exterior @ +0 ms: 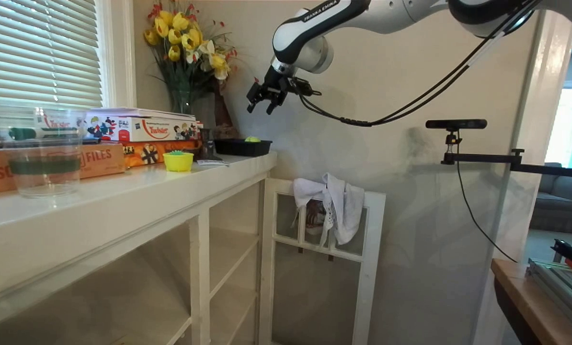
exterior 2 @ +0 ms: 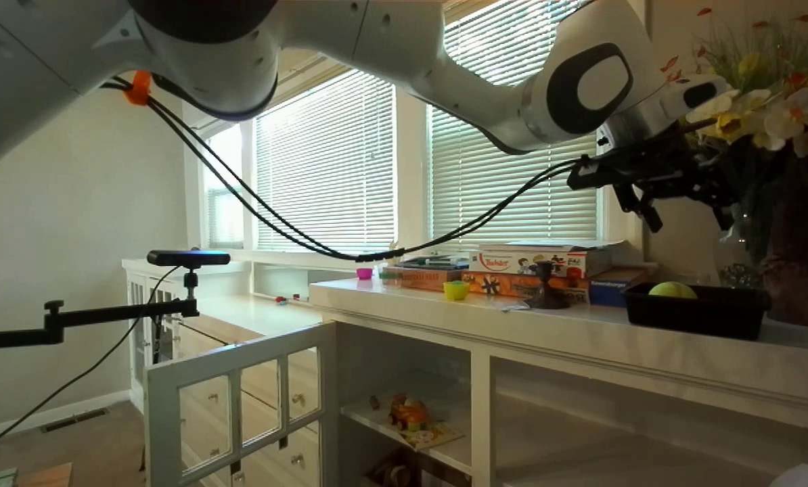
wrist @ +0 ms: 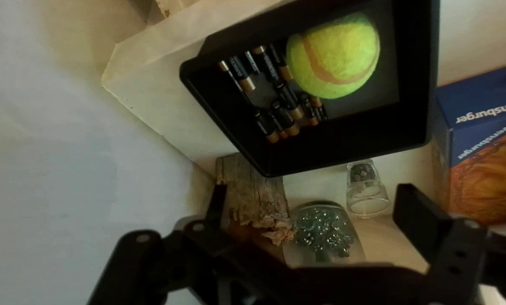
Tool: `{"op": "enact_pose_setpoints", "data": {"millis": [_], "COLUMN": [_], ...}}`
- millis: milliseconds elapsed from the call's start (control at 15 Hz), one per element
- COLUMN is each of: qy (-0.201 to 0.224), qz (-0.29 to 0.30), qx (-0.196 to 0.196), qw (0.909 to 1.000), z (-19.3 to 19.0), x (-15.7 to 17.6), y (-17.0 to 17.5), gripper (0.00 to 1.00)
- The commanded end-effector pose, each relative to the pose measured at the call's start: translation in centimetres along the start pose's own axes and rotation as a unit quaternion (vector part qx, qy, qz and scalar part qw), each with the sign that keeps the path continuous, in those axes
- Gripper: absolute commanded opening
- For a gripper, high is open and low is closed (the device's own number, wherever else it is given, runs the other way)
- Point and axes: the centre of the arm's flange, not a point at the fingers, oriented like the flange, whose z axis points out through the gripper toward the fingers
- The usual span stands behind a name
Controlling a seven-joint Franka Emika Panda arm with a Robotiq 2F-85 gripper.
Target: Remove the ball from the black object
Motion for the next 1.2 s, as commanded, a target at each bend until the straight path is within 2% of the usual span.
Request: {"op": "enact_pose_setpoints", "data": {"millis": [0, 600, 867, 1133], "qy": [-0.022, -0.064, -0.067, -0.071], "qz": [-0.007, -0.013, -0.029, -0.033], "qx": [0.000, 0.024, 0.044, 0.048], "qw": [0.9997, 0.9976, 0.9963, 0.9958], "z": [3.4, 8.3, 9.6, 10.3], "x": [2.8, 0.2, -0.3, -0.8], "y": [-0.2, 0.2, -0.5, -0.9], "gripper": [1.00, 1.00, 1.00, 1.00]}}
